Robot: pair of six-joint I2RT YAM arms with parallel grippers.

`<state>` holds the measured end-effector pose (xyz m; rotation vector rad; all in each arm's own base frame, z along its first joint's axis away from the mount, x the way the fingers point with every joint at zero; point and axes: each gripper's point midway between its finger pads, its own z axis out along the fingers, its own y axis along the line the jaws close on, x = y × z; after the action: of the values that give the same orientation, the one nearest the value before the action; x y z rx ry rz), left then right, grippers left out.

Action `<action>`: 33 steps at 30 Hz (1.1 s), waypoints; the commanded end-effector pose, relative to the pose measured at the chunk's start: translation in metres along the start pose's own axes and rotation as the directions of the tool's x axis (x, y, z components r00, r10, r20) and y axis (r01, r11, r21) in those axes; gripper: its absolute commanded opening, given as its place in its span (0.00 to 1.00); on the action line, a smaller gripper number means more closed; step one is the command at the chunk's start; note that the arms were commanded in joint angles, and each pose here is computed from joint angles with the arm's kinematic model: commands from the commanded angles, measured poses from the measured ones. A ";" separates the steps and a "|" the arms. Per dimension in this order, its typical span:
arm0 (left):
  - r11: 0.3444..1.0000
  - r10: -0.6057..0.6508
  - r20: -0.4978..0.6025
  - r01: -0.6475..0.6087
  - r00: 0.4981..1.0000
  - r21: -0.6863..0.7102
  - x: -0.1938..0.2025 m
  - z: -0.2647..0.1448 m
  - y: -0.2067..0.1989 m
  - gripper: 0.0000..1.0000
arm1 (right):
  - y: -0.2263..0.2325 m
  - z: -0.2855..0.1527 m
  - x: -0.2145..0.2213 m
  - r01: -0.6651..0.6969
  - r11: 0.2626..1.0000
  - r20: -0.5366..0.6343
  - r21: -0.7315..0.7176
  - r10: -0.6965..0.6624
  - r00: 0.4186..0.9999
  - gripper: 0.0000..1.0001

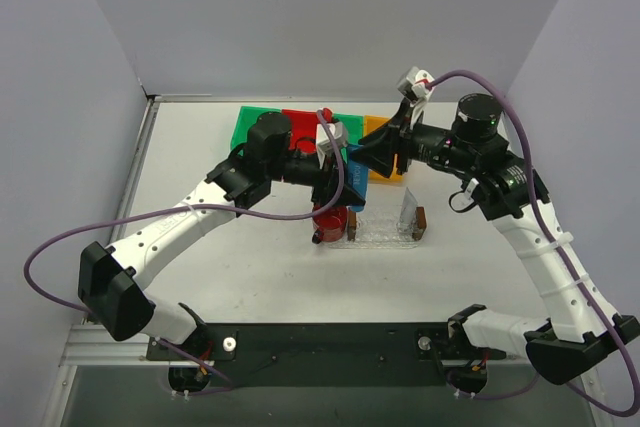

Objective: Prepare toiletry sets of a toothbrush and toothpaste on the tray

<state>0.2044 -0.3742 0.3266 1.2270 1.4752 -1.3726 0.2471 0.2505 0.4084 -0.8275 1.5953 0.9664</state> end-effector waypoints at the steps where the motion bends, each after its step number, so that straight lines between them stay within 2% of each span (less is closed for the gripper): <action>1: 0.994 0.106 0.042 -0.107 0.993 0.014 -0.033 -0.001 -0.011 0.00 | 0.003 0.007 -0.001 0.016 0.999 0.006 -0.033 -0.016 1.000 0.34; 7: 0.994 0.110 0.032 -0.111 0.993 0.014 -0.029 -0.001 -0.011 0.00 | -0.001 0.008 0.009 0.012 1.000 -0.015 -0.020 -0.013 1.000 0.28; 14: 0.990 0.143 0.012 -0.143 0.990 -0.012 -0.025 -0.004 -0.007 0.00 | -0.005 0.006 0.016 0.038 0.999 -0.048 0.003 -0.038 0.998 0.05; 17: 0.986 0.166 0.005 -0.166 0.986 -0.031 -0.024 -0.007 -0.005 0.00 | -0.010 -0.001 0.017 0.084 0.996 -0.061 0.037 -0.081 0.995 0.00; 19: 0.982 0.176 0.007 -0.176 0.984 -0.065 -0.024 -0.011 -0.001 0.09 | -0.016 -0.006 0.016 0.119 0.989 -0.063 0.084 -0.114 0.992 0.00; 20: 0.980 0.187 0.017 -0.185 0.982 -0.078 -0.026 -0.013 0.000 0.26 | -0.018 -0.008 0.016 0.130 0.987 -0.064 0.100 -0.123 0.990 0.00; 22: 0.977 0.190 0.028 -0.186 0.981 -0.108 -0.028 -0.018 0.003 0.40 | -0.024 -0.014 0.014 0.161 0.976 -0.063 0.146 -0.153 0.986 0.00; 23: 0.976 0.192 0.031 -0.187 0.981 -0.116 -0.030 -0.020 0.004 0.54 | -0.027 -0.016 0.015 0.167 0.972 -0.067 0.163 -0.158 0.985 0.00; 24: 0.974 0.193 0.034 -0.188 0.981 -0.124 -0.031 -0.023 0.004 0.62 | -0.028 -0.017 0.015 0.176 0.969 -0.069 0.175 -0.166 0.984 0.00; 27: 0.970 0.190 0.034 -0.182 0.981 -0.160 -0.033 -0.033 0.010 0.79 | -0.038 -0.023 0.017 0.210 0.951 -0.073 0.229 -0.198 0.977 0.00; 33: 0.951 0.153 0.045 -0.135 0.987 -0.280 -0.029 -0.065 0.035 0.82 | -0.057 -0.022 0.039 0.241 0.920 -0.057 0.308 -0.235 0.970 0.00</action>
<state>0.2354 -0.3353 0.3418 1.1545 1.4598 -1.1276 0.2649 0.2130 0.3581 -0.8360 1.6604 0.6144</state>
